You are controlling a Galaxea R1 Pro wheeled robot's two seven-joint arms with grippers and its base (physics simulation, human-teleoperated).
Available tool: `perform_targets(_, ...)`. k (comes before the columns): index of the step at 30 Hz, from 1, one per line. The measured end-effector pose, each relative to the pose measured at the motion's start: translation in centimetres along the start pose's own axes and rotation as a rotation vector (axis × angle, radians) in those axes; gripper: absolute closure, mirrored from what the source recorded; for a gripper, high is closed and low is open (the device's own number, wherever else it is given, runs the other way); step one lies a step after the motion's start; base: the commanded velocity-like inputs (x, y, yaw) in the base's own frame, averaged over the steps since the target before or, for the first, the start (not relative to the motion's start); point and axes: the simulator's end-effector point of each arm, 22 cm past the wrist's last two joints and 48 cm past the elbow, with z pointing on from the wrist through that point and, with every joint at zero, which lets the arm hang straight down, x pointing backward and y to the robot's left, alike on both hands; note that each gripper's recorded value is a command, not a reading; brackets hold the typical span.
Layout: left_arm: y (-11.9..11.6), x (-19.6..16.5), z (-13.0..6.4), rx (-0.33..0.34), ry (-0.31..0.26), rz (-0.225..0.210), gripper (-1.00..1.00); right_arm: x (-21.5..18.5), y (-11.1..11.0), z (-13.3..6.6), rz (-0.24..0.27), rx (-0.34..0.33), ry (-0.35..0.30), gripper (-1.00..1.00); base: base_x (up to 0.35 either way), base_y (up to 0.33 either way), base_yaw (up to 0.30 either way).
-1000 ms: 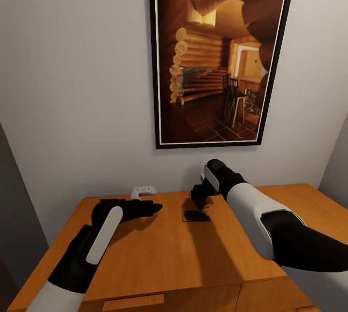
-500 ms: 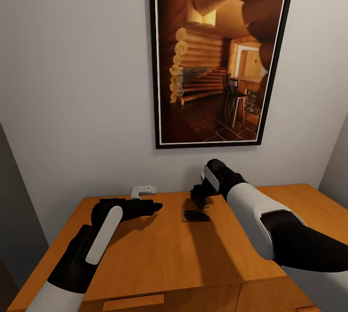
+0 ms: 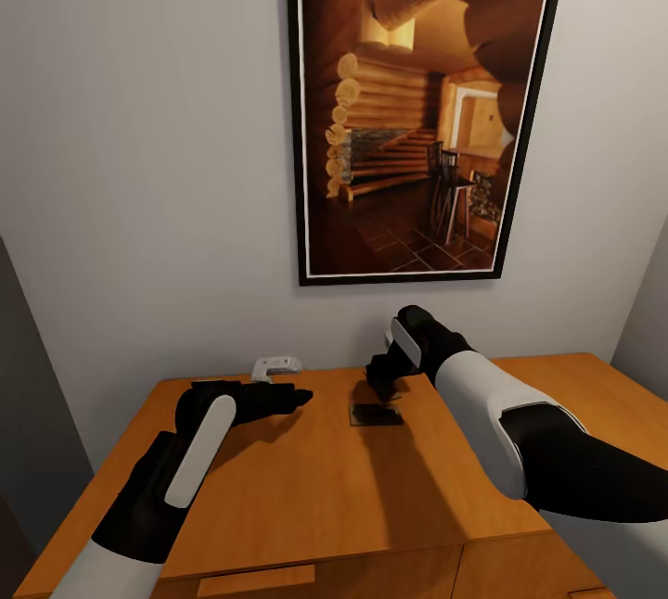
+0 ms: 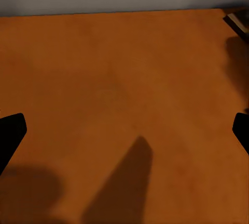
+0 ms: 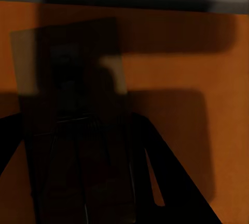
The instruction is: Take the four mousetraps from the cabinet in the bathroom and place them on the bathroom floor. Make sure all four end up on the same floor surface, and ensure that at least two of them are either under or directly next to the same bathroom sink.
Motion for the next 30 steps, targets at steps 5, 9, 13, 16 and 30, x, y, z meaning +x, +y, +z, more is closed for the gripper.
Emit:
perform_targets(5,-0.2,-0.6,-0.3,0.0,0.0,0.0,-1.0,-0.3,-0.6,-0.5,-0.018,0.029,0.002,1.0,0.0,0.0,0.0)
perform_targets(9,-0.4,-1.1,-0.7,0.001,0.0,-0.001,-1.0,-0.6,-0.7,-1.1,-0.018,0.03,0.002,1.0,0.0,0.0,0.0)
perform_targets(13,-0.5,-1.4,-0.9,0.002,0.0,-0.001,-1.0,-0.8,-0.7,-1.4,-0.018,0.029,0.003,1.0,0.0,0.0,0.0)
perform_targets(16,-0.5,-1.4,-0.9,0.001,0.0,-0.001,-1.0,-0.8,-0.7,-1.4,-0.018,0.029,0.002,1.0,0.0,0.0,0.0)
perform_targets(30,-0.6,-2.1,-1.4,-0.001,-0.002,0.0,-1.0,-1.2,-0.6,-2.1,-0.017,0.027,0.002,1.0,0.0,0.0,0.0)
